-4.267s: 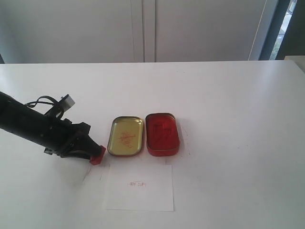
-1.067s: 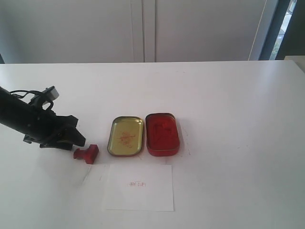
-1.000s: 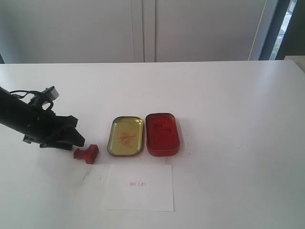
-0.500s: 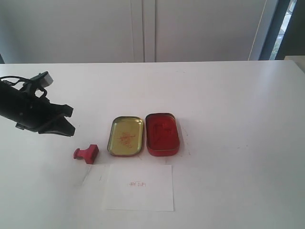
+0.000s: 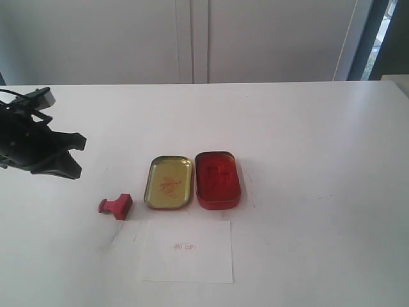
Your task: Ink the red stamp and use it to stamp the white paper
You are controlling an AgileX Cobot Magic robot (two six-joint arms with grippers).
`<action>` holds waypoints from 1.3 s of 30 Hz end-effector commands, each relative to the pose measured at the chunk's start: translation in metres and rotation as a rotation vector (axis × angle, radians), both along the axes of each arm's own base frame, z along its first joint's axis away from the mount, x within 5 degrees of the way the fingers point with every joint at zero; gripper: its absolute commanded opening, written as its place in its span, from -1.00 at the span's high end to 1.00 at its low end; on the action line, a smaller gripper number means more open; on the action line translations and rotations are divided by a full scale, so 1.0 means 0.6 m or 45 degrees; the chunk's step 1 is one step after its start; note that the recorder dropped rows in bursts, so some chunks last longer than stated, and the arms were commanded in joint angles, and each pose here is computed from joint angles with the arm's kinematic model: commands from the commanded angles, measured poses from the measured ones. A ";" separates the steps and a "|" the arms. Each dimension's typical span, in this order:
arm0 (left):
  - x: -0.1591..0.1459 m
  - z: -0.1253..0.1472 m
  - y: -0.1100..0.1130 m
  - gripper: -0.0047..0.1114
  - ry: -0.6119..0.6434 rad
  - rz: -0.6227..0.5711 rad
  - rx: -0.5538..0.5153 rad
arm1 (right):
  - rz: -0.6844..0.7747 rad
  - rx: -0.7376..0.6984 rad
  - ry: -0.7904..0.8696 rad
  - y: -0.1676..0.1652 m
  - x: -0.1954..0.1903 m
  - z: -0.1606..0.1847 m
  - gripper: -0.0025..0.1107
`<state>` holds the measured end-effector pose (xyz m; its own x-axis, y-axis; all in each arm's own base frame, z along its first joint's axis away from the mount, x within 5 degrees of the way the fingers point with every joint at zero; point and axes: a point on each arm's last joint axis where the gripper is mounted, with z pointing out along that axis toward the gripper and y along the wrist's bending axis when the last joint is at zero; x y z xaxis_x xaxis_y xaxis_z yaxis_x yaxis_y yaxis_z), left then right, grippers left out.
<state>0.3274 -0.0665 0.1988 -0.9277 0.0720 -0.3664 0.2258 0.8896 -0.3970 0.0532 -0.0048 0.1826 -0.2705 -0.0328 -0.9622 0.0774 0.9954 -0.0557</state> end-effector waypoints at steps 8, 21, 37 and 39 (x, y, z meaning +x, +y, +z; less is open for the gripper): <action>-0.054 0.031 0.025 0.92 -0.077 0.118 0.140 | -0.005 -0.012 -0.018 -0.001 0.000 -0.001 0.96; -0.119 0.075 0.033 0.92 -0.244 0.107 0.147 | -0.005 -0.012 -0.018 -0.001 0.000 -0.001 0.96; -0.117 0.076 0.034 0.92 -0.344 -0.064 0.244 | -0.005 -0.012 -0.018 -0.001 0.000 -0.001 0.96; -0.118 0.080 0.034 0.92 -0.353 -0.063 0.243 | -0.005 -0.012 -0.018 -0.001 0.000 -0.001 0.96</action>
